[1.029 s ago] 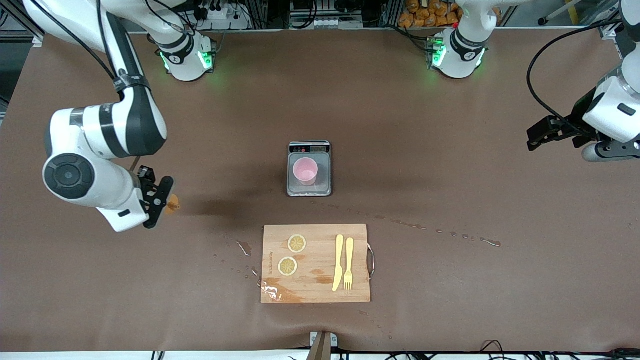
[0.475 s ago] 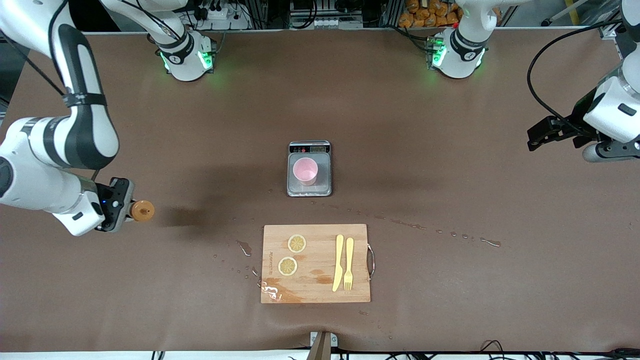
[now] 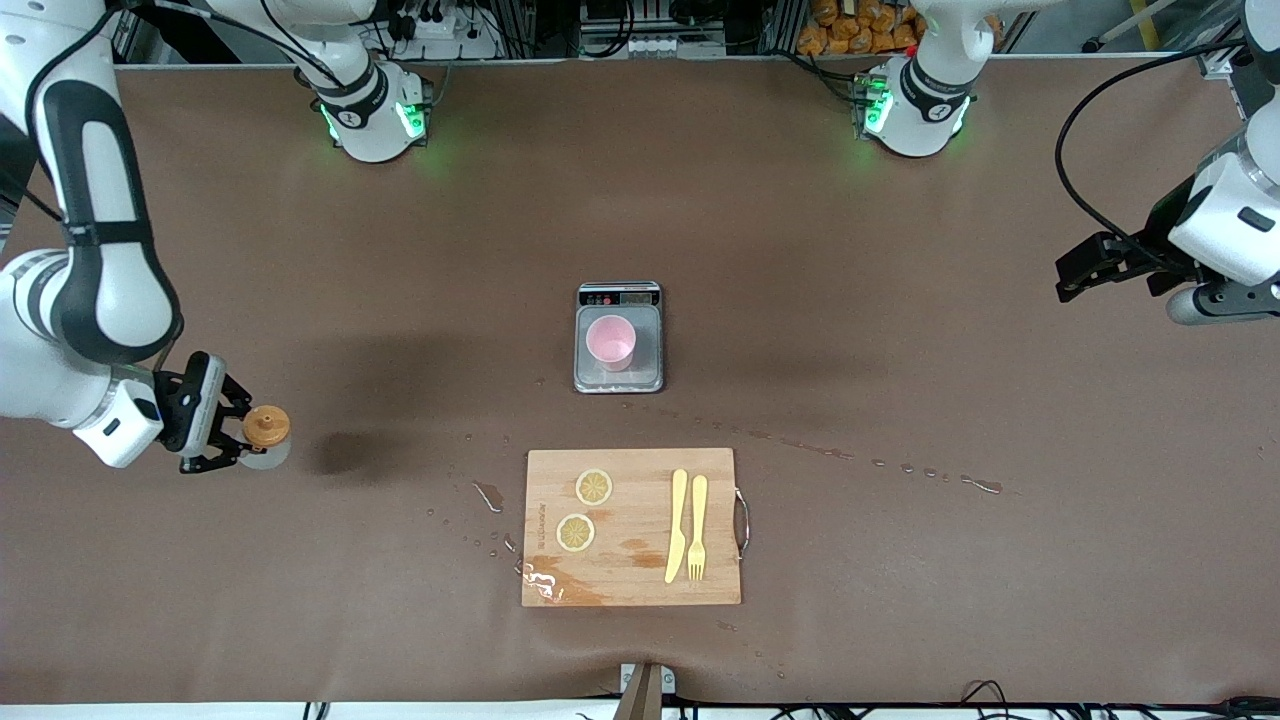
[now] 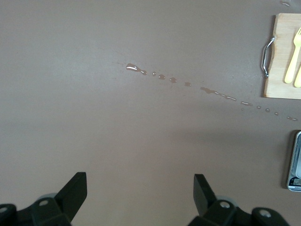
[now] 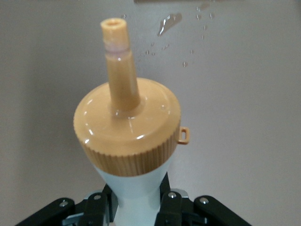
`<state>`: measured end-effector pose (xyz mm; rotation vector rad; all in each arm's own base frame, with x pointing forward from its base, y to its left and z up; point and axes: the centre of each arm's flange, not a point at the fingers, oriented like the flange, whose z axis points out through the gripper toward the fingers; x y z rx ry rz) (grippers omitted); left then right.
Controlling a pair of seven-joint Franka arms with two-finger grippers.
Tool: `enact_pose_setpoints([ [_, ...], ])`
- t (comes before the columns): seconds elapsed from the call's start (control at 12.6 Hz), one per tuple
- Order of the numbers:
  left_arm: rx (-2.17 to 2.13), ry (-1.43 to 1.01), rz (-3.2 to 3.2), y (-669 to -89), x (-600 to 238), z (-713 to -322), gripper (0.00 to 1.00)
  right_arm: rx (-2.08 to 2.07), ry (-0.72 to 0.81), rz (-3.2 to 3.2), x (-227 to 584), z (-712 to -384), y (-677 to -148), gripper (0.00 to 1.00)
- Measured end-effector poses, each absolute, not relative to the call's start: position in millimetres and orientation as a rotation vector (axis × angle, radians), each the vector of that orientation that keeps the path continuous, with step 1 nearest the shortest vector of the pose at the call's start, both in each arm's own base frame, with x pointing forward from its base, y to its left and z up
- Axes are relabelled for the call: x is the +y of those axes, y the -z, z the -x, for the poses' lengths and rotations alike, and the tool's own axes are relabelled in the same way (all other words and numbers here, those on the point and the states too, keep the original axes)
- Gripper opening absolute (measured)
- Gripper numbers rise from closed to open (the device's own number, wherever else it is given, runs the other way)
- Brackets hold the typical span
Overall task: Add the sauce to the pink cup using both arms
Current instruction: 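Carry the sauce bottle back beside the table edge with the right gripper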
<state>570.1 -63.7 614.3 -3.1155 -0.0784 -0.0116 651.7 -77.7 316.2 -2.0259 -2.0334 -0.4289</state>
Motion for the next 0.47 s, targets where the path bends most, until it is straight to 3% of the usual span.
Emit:
enact_pose_setpoints([
  [0.24, -0.081, 0.014, 3.115, -615.1, -62.8, -569.8, 1.0, -2.031, 0.575, 1.904, -104.0, -647.7, -263.1, 0.37],
  [0.47, -0.083, 0.015, 3.115, -615.4, -62.1, -569.7, 1.0, -2.045, 0.601, 1.878, -125.4, -646.5, -239.6, 0.37],
])
